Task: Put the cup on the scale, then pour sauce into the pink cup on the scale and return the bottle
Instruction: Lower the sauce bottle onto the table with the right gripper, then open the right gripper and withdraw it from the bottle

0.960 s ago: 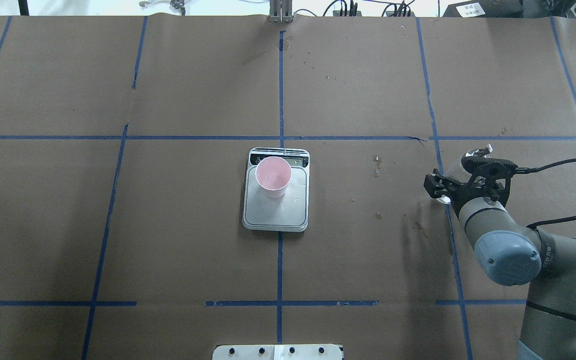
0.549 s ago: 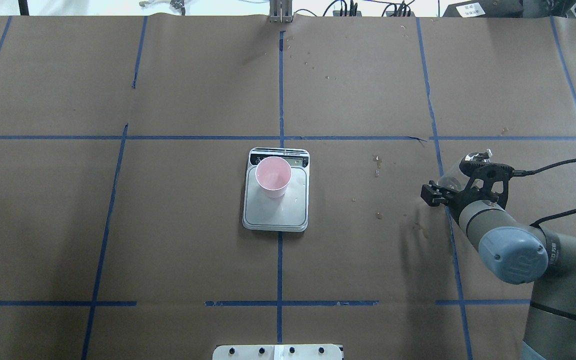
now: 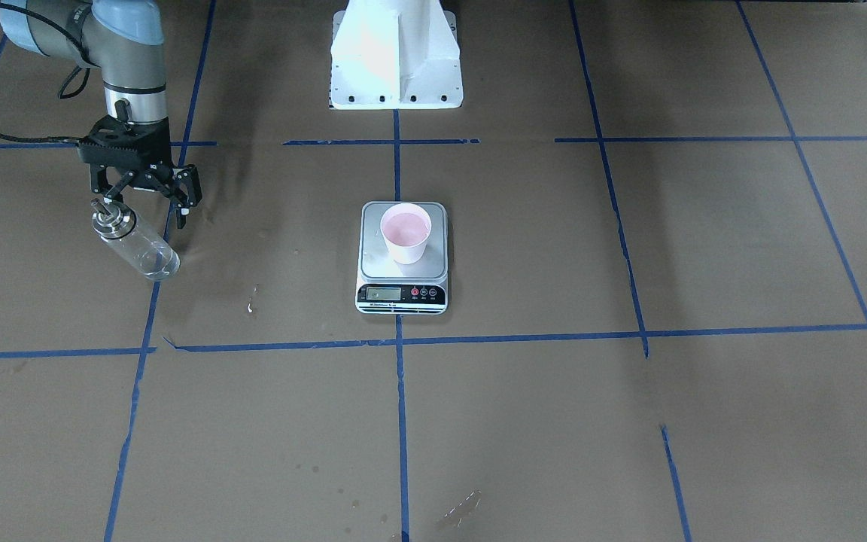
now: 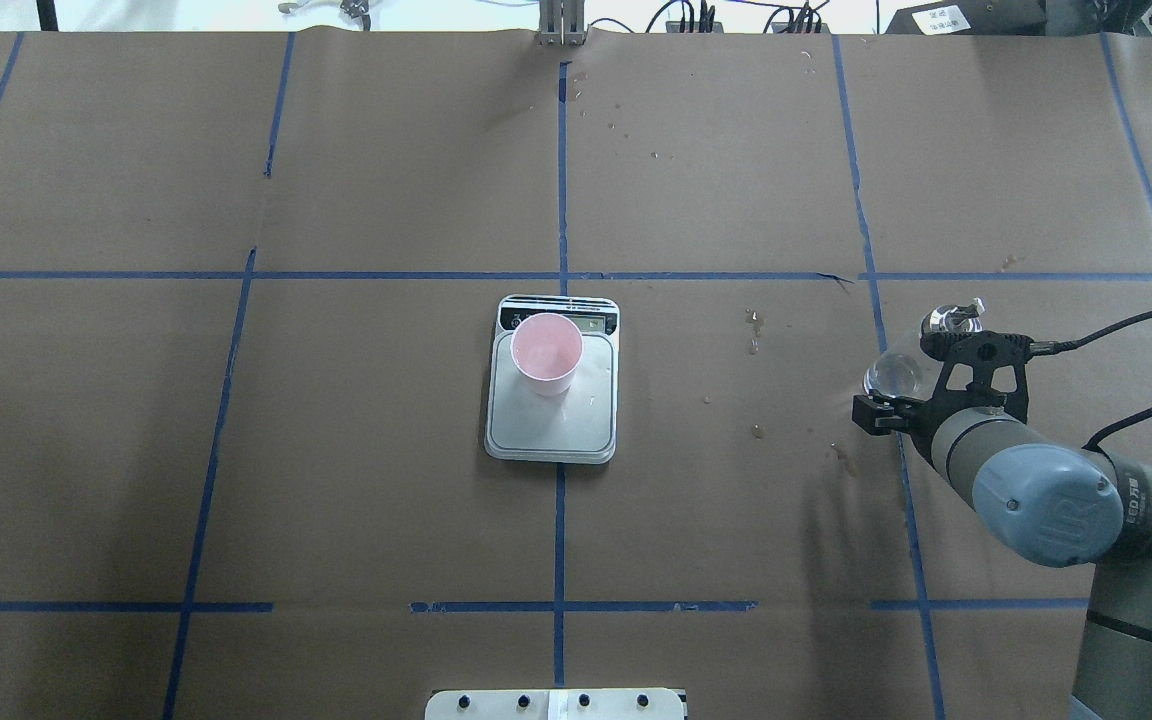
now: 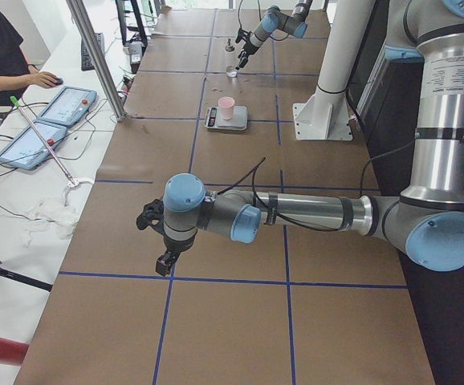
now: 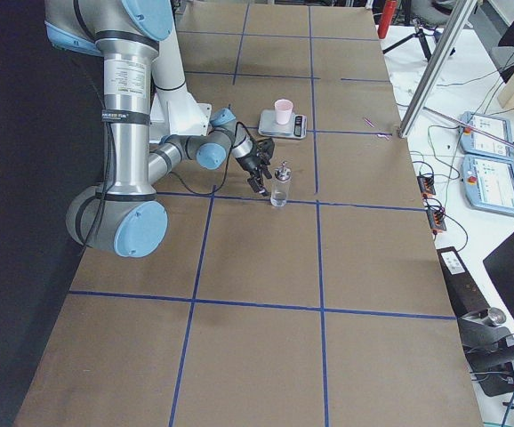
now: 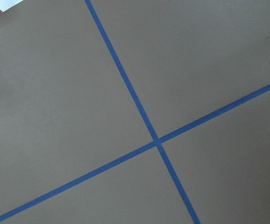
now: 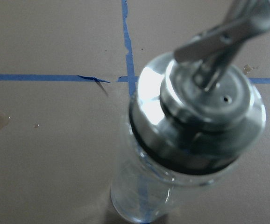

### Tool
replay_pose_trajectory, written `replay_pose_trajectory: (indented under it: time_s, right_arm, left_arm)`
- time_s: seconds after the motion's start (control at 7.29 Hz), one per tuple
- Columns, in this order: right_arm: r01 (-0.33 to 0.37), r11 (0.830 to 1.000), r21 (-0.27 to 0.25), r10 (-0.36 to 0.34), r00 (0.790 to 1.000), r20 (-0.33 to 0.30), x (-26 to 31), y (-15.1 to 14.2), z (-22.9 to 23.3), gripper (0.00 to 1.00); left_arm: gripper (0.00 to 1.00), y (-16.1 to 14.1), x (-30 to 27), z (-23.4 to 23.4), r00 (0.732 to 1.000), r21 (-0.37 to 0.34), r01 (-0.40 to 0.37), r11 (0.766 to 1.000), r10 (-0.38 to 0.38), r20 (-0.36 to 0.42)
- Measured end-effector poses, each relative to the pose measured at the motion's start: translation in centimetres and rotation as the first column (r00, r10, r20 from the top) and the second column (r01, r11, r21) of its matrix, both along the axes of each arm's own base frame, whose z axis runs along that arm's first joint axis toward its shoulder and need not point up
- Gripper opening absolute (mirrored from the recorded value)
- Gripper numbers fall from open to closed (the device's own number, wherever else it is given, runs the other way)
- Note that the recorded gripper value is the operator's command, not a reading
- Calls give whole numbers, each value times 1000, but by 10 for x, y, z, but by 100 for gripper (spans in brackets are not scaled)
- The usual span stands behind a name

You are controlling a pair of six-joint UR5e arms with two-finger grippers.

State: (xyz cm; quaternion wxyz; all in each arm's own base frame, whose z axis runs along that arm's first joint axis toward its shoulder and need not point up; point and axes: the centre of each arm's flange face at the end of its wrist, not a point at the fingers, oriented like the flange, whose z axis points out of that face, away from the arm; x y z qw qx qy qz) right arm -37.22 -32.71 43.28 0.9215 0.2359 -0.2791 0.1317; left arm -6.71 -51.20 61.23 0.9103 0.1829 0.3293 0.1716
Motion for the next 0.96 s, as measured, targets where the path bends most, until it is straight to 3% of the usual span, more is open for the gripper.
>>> replay_pose_trajectory:
  time_s: [0.55,0.96]
  right_arm:
    - [105,989,-108,-100,993,55,37,32,-10,100]
    - [195,958,-209,-177,979,104,71,59,-68,100]
  left_arm:
    - [100,0,0,-1,1000,1,0,1000,0,0]
    - [100,0,0,0,1000,1,0,1000,0,0]
